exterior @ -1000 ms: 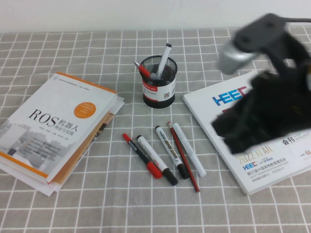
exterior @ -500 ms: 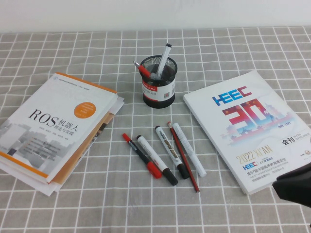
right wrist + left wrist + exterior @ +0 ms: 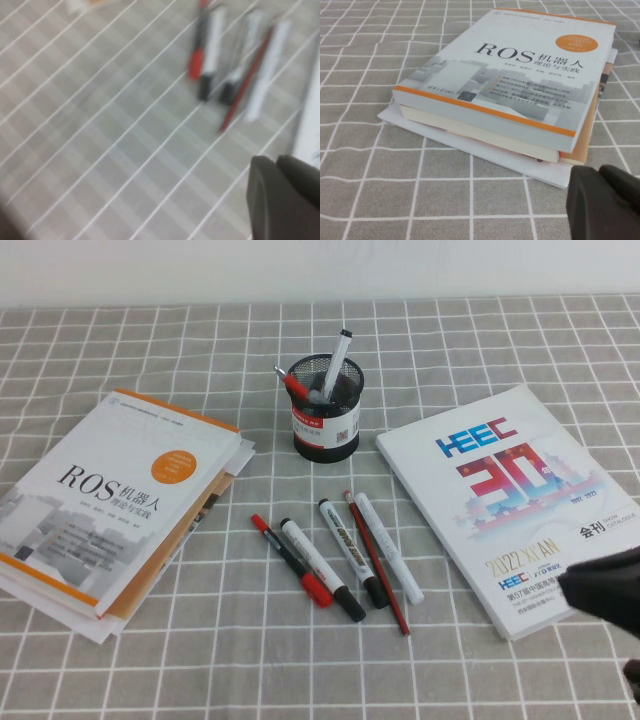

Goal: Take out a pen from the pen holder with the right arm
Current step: 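Take a marker out of the pen holder and lay it on the table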

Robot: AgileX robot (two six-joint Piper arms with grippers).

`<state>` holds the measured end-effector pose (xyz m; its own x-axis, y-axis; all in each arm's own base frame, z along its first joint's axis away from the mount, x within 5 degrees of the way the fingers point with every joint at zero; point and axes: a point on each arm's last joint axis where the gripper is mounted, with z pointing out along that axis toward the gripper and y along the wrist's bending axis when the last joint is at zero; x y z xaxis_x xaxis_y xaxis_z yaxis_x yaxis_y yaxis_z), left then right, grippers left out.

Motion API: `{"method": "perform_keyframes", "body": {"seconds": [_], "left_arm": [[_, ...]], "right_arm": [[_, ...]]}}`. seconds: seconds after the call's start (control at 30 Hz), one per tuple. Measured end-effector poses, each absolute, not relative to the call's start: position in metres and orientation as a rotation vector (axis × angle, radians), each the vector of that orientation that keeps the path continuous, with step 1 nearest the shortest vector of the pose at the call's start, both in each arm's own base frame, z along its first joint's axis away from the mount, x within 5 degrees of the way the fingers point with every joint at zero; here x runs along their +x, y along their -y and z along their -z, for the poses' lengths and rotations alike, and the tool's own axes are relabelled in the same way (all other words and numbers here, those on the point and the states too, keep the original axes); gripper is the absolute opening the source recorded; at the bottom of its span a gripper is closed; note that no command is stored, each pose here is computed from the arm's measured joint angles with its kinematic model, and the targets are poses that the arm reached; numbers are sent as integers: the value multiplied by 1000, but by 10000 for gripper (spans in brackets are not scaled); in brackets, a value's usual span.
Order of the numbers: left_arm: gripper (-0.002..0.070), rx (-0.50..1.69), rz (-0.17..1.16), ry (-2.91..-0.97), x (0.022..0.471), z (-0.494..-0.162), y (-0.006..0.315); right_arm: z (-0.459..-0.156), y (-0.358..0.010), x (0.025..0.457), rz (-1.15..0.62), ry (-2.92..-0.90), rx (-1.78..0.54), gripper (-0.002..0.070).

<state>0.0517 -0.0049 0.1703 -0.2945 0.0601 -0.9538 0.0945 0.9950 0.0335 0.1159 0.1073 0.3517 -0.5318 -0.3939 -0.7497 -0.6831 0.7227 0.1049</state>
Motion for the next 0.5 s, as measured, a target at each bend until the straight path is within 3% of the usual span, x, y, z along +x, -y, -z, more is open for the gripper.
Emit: {"method": "perform_keyframes", "body": {"seconds": [0.23,0.5], "left_arm": [[-3,112,34,-1871,52,-170,5],[-3,112,34,-1871,52,-170,5]], "right_arm": [[-296,-71,122,-421,-2055,-469,-12],[-237,-27,95,-284,-1817,-134,-12]]}}
